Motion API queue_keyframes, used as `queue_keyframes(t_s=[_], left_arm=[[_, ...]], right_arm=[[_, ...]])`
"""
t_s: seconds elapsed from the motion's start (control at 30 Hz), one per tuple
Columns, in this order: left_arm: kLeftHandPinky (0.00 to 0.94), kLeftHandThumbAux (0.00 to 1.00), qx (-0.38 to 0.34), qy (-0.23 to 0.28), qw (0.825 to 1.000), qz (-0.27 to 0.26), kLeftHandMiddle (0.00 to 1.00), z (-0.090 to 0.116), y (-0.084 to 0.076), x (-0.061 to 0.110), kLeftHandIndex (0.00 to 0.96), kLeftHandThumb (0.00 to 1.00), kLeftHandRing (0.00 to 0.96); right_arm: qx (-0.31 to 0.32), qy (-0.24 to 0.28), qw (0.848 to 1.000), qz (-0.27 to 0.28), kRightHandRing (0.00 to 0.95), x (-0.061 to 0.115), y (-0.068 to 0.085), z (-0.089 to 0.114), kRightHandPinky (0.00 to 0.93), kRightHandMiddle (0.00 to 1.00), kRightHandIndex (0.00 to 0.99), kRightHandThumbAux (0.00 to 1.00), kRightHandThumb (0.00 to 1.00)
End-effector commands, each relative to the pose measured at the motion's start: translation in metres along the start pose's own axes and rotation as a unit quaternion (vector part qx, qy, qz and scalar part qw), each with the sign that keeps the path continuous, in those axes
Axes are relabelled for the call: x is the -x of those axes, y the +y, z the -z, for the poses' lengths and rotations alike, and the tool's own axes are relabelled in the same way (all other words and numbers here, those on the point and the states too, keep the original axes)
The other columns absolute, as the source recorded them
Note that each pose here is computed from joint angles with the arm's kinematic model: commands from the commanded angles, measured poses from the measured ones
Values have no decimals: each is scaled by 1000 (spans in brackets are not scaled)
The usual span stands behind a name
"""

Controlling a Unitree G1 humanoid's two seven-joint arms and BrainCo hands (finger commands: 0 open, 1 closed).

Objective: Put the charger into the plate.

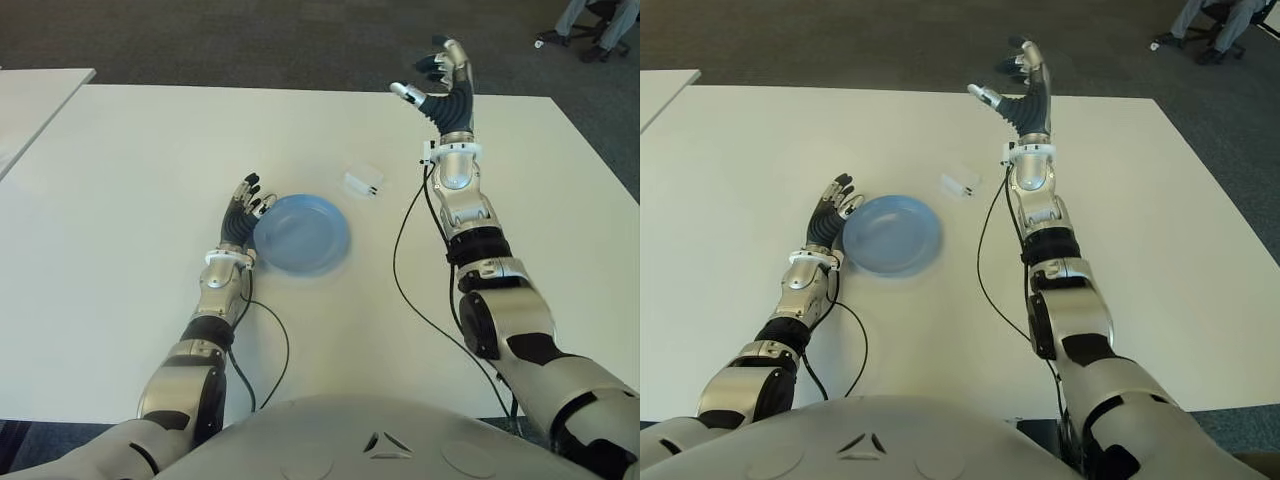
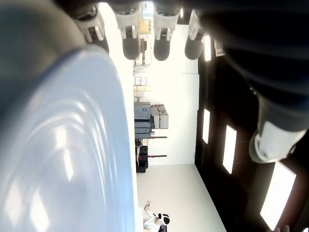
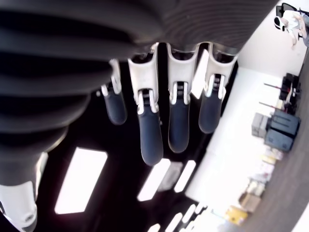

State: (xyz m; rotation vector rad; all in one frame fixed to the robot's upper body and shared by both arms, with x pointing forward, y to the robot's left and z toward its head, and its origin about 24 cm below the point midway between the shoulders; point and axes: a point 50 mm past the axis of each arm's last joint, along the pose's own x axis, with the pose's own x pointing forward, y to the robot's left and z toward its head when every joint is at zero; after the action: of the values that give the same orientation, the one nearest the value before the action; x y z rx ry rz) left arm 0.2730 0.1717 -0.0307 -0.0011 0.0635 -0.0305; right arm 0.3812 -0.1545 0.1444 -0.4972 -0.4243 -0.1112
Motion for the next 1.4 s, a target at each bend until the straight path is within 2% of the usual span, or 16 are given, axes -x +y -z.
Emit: queue_keyframes(t_s=[0.03,0.1,0.27,0.4,0.6,0.77,1.03,1.4], left_arm=[[16,544,8,50,999,2,35,19,-4,12,0,0,19],[14,544,9,48,999,4,35,18,-4,12,0,0,18],[11,546,10,45,999,7,34,17,-6,12,1,0,17],[14,547,10,44,999,9,33,17,-7,12,1,0,16],[11,546,11,42,999,11,32,17,-9,12,2,0,16],[6,544,11,39,999,13,30,16,-11,12,1,0,14],[10,547,12,36,999,16,32,15,-13,12,0,0,15],[1,541,12,33,999,18,29,14,-15,12,0,0,11]], right_arm=[[66,52,993,-78,226,-9,12,14,219,231,101,558,608],[93,78,987,-108,140,-9,20,19,142,144,44,524,543],[135,97,976,-139,44,-5,29,24,52,46,7,461,485],[194,103,962,-164,12,2,41,30,17,12,1,423,468],[262,126,935,-206,0,9,47,40,5,0,0,362,463],[271,153,921,-234,0,13,49,47,0,0,0,333,459],[255,169,916,-261,0,15,50,49,0,0,0,317,466],[249,189,907,-282,0,31,59,60,0,0,0,320,455]])
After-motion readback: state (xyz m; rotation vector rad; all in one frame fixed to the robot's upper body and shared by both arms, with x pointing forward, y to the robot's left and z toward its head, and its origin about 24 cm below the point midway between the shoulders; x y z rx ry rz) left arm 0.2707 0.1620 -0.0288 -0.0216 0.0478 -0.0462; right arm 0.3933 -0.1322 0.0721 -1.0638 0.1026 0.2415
